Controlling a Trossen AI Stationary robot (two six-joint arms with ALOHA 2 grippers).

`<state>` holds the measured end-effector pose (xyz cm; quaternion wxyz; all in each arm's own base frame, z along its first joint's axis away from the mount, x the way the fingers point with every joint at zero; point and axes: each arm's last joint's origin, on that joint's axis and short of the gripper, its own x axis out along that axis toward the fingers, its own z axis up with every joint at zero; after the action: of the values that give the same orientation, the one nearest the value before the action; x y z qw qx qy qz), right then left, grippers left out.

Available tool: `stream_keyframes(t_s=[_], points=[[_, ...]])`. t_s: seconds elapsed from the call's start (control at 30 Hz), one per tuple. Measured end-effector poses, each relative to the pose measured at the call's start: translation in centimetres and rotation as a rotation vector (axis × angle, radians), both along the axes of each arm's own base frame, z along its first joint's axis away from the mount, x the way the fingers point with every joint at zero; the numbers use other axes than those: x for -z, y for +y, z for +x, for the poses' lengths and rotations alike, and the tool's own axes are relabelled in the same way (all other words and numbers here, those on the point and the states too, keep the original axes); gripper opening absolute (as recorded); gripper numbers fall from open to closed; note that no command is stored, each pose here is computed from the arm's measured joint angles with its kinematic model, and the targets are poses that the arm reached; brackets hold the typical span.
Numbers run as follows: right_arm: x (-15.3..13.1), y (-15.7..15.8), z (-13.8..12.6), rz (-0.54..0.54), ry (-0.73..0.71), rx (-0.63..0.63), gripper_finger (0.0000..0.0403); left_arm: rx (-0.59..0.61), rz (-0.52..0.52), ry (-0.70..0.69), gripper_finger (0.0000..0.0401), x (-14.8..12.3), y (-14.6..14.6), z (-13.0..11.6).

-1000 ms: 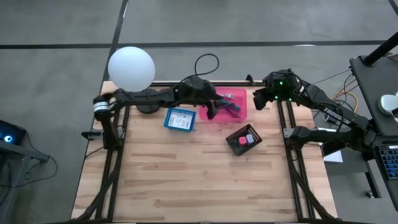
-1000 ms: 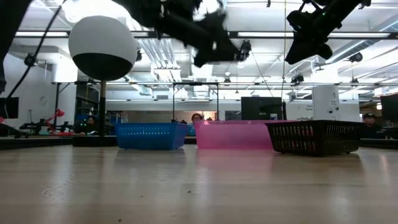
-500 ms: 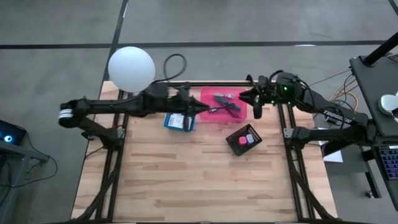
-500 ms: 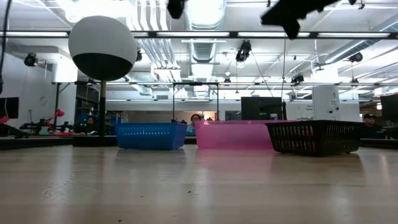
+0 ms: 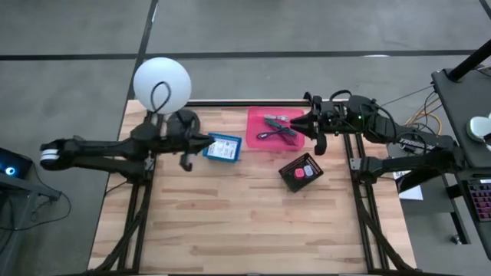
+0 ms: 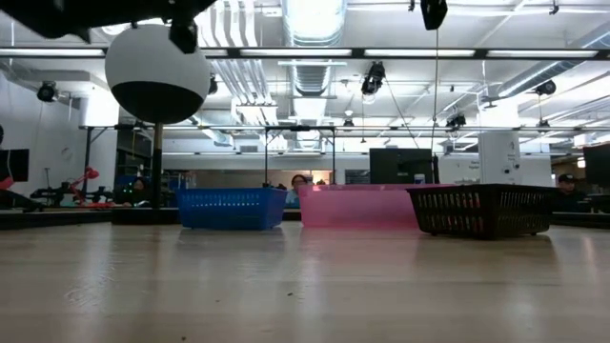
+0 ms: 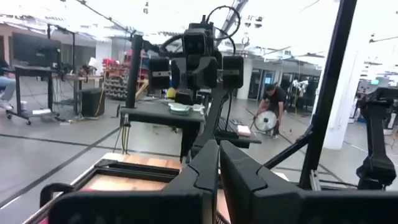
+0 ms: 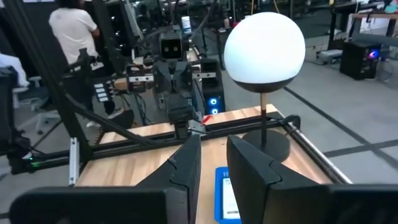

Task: Pick and place items into bin
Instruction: Return to Home Position

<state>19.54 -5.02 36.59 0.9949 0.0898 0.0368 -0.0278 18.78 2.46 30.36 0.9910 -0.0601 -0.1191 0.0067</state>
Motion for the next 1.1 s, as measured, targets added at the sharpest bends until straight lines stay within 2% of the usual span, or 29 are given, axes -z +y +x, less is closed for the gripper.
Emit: stream_keyframes(t_s=[0.17, 0.3, 0.63, 0.83, 1.0, 1.1], points=[[0.1, 0.3, 0.1, 0.021, 0.001, -0.017, 0.0068, -0.042, -0.038, -0.059, 0.0000, 1.1, -0.4, -3.6], [0.1, 0.8, 0.3, 0.024, -0.002, -0.038, 0.0068, -0.069, -0.080, -0.005, 0.0000, 2.2, -1.0, -5.4], [-0.7, 0.9, 1.8, 0.017, -0.133, -0.014, 0.0068, -0.106, -0.084, 0.005, 0.0000, 5.5, -2.2, -7.4], [-0.5, 1.1, 3.9, 0.156, -0.206, -0.063, 0.0068, -0.086, -0.011, -0.005, 0.0000, 7.2, -2.6, -8.2], [0.8, 2.1, 6.1, 0.163, -0.182, -0.148, 0.0068, -0.083, 0.005, -0.048, 0.0000, 8.5, -2.6, -9.2], [0.9, 3.2, 7.1, 0.102, -0.231, -0.183, 0.0065, -0.060, -0.025, -0.082, 0.0000, 9.5, -2.6, -9.7]])
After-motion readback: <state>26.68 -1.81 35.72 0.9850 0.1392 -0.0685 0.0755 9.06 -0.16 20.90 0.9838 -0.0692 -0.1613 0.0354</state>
